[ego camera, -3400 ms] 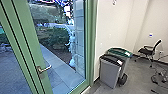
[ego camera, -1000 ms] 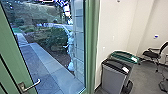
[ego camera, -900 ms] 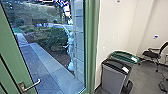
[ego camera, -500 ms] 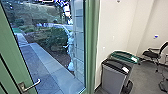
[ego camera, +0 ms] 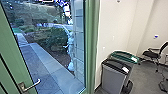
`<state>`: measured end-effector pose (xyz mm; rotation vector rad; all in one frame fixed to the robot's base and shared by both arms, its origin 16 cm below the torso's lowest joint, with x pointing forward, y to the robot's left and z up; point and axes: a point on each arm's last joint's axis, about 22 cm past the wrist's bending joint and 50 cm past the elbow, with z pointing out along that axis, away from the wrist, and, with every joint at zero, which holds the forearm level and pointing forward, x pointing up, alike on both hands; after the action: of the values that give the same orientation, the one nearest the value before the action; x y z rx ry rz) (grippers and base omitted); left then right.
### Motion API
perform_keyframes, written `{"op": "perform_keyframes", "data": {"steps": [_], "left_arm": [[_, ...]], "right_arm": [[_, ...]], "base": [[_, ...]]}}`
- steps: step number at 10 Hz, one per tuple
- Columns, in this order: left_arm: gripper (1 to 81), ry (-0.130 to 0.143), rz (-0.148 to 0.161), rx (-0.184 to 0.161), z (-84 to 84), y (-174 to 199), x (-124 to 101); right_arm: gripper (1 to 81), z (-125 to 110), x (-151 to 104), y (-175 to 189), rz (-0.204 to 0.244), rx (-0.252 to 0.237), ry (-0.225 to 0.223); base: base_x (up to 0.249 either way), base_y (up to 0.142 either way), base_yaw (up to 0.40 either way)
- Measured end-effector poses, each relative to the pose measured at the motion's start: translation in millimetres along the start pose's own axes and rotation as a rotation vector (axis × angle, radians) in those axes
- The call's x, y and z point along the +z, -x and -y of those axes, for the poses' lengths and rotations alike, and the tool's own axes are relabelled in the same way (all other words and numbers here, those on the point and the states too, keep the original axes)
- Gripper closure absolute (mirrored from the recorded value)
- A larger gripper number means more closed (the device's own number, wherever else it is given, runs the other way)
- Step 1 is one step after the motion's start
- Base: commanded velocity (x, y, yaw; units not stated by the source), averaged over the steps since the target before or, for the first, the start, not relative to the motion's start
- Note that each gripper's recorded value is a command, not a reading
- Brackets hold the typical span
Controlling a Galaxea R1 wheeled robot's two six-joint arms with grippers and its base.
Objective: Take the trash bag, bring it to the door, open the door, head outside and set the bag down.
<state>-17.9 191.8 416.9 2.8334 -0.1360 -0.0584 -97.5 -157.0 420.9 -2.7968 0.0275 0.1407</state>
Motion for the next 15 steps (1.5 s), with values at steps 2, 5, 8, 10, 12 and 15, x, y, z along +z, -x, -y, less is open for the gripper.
{"op": "perform_keyframes", "data": {"steps": [2, 5, 8, 10, 12, 15], "left_arm": [[81.1, 0.0, 0.0, 0.0, 0.0, 0.0, 0.0], [81.1, -0.002, 0.0, 0.0, 0.7, 0.2, -0.1], [81.1, -0.003, -0.002, 0.0, 1.4, -0.7, -0.3], [81.1, -0.002, 0.008, -0.001, 3.5, 3.3, -0.9], [81.1, -0.008, 0.009, -0.002, 8.3, 4.5, -2.1], [81.1, -0.003, 0.006, -0.002, 8.6, 6.7, -2.5]], "right_arm": [[1.0, -0.3, -0.1, 0.0, 0.0, 0.0, 0.0], [1.0, -0.4, 0.0, 0.3, 0.0, 0.0, 0.0], [1.0, 2.0, 0.6, 2.5, 0.003, 0.001, -0.002], [1.0, -1.7, -0.4, -4.7, -0.005, -0.002, 0.003], [1.0, -1.5, -0.4, -4.5, -0.007, -0.004, 0.003], [1.0, 5.5, 0.3, 2.6, 0.002, -0.031, -0.015]], "base": [[0.0, 0.0, 0.0], [0.0, 0.0, 0.156], [0.0, 0.0, 0.186], [0.0, 0.0, 0.186], [0.0, 0.0, 0.186], [0.0, 0.0, 0.184]]}}
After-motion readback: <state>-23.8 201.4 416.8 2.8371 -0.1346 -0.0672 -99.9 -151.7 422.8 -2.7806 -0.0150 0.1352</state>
